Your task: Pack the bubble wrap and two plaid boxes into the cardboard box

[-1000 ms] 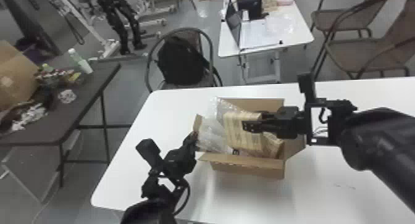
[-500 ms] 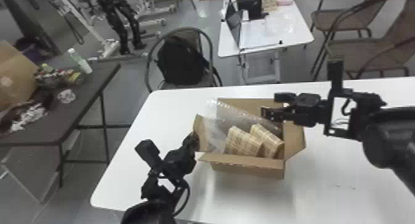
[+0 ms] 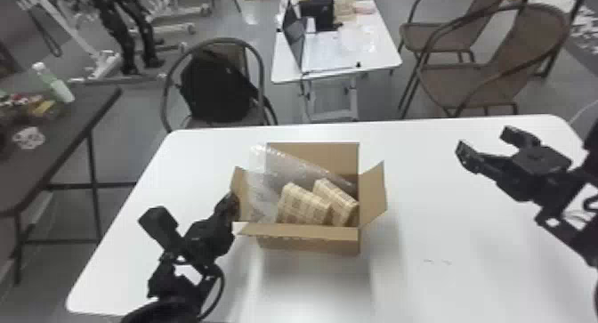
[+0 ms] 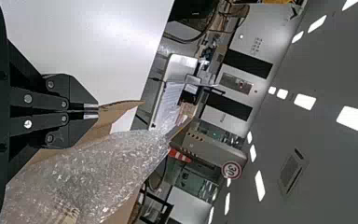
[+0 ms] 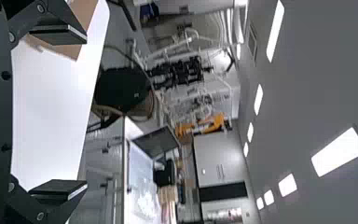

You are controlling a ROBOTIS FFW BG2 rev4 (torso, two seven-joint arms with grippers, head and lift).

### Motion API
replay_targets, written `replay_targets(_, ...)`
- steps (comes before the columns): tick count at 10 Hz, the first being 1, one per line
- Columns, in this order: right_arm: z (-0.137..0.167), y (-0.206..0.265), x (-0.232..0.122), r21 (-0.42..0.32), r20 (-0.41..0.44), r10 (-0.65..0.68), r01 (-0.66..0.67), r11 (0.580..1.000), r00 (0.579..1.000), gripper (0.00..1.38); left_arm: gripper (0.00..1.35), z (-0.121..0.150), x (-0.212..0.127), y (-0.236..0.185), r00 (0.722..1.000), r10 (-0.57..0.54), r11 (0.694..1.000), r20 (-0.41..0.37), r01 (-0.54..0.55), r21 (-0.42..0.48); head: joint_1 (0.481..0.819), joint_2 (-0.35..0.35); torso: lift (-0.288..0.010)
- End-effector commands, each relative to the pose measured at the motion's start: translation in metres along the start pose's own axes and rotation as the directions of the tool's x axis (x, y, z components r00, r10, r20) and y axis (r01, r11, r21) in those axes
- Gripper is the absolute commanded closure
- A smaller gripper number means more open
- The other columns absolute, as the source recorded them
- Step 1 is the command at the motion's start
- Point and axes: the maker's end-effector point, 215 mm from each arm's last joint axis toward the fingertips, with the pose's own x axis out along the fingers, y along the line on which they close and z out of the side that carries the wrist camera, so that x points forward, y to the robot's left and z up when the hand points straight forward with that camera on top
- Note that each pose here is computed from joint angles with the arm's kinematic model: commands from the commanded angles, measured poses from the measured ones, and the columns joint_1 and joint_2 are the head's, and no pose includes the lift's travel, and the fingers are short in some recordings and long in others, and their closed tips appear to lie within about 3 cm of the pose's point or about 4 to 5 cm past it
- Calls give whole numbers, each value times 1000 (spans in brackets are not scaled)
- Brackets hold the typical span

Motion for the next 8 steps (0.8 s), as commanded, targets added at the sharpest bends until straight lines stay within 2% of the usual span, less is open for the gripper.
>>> replay_targets(1, -23, -23, -49, 8, 10, -113, 113, 994, 994, 197, 1219, -1, -1, 1, 1000, 3, 1000, 2, -3, -3, 695, 162, -71)
replay_targets(3, -68, -30, -91, 14, -56, -191, 192, 981, 980, 197, 1219, 1, -2, 1, 1000, 3, 1000, 5, -3, 1, 695, 119, -71)
replay_targets(5, -111, -23, -117, 27, -136, -195, 200, 979, 971, 197, 1219, 1, -1, 0, 1000, 2, 1000, 4, -2, 2, 695, 104, -71)
replay_targets(6, -120, -23, -121, 37, -154, -183, 191, 981, 971, 197, 1219, 0, -1, 0, 1000, 2, 1000, 2, -2, 3, 695, 103, -71)
replay_targets(8, -119, -26, -117, 23, -156, -184, 190, 982, 970, 197, 1217, 2, 1, 1, 1000, 2, 1000, 4, -2, 3, 695, 102, -71)
